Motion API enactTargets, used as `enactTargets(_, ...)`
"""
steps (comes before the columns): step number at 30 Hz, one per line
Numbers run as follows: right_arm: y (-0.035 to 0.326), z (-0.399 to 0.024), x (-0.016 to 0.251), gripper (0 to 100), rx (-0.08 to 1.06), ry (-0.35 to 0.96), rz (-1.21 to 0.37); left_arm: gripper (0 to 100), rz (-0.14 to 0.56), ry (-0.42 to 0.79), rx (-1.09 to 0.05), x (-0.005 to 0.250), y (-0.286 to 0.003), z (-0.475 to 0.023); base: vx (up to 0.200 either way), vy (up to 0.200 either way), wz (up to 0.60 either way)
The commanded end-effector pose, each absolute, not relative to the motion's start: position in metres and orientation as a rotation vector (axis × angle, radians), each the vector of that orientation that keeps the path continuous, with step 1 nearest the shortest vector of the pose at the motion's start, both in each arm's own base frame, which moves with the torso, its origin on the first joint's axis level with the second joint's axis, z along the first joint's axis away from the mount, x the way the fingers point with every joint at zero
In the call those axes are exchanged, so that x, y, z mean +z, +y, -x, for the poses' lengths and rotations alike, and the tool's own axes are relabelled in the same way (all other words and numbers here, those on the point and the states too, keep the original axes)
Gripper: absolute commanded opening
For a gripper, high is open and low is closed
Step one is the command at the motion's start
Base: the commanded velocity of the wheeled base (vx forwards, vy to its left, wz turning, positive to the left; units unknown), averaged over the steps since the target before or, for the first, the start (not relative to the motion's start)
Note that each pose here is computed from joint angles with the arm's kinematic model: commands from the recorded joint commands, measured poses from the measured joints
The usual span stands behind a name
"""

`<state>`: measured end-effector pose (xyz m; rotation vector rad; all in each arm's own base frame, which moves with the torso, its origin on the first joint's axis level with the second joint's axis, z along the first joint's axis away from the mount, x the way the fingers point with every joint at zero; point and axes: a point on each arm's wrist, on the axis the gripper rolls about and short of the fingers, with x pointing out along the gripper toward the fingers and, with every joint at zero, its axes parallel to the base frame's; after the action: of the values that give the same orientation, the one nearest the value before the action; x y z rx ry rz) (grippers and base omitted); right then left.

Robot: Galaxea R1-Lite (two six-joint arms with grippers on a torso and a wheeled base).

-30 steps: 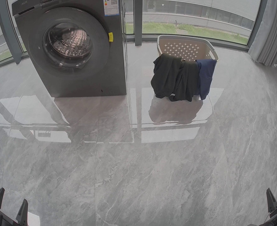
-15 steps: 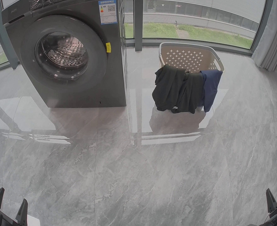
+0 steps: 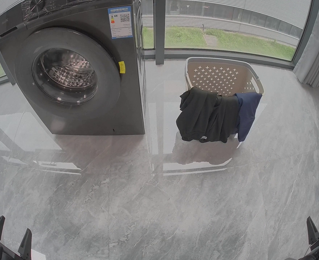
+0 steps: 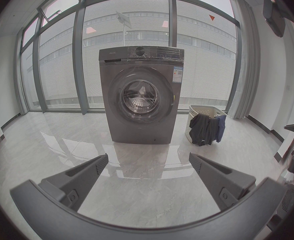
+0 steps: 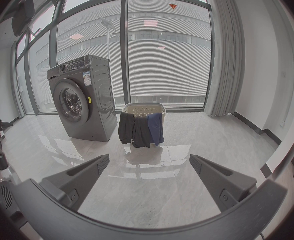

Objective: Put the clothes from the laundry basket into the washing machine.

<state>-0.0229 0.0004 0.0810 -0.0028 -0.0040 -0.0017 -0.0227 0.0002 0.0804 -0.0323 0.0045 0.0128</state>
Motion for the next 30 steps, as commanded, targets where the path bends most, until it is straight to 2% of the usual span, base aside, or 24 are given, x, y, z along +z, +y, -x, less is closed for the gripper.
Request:
enactTargets(1,0.0004,0.0219,0.0761,100,-0.002,0.009,0.003,100,0.032,0.011,0.014,0.0761,0.0002,0.0223,0.000,-0.200,0.00)
enactTargets(8,0.0004,0.0219,0.0761,100,0.000,0.009,0.006,100,0.035,0.010,0.014,0.0761,0.0002,0.0223,0.000,-0.200,0.00)
enactTargets(14,0.0004,0.0219,0.0761,100,-0.003,0.009,0.005,100,0.035,0.012,0.016,0.0761,0.0003,0.0222,0.000,0.000,-0.60)
enactTargets(30,0.0005,0.0219,0.0762,100,0.005,0.008,0.005,100,0.034,0.012,0.016,0.0761,0.0003,0.0222,0.200,0.000,0.00)
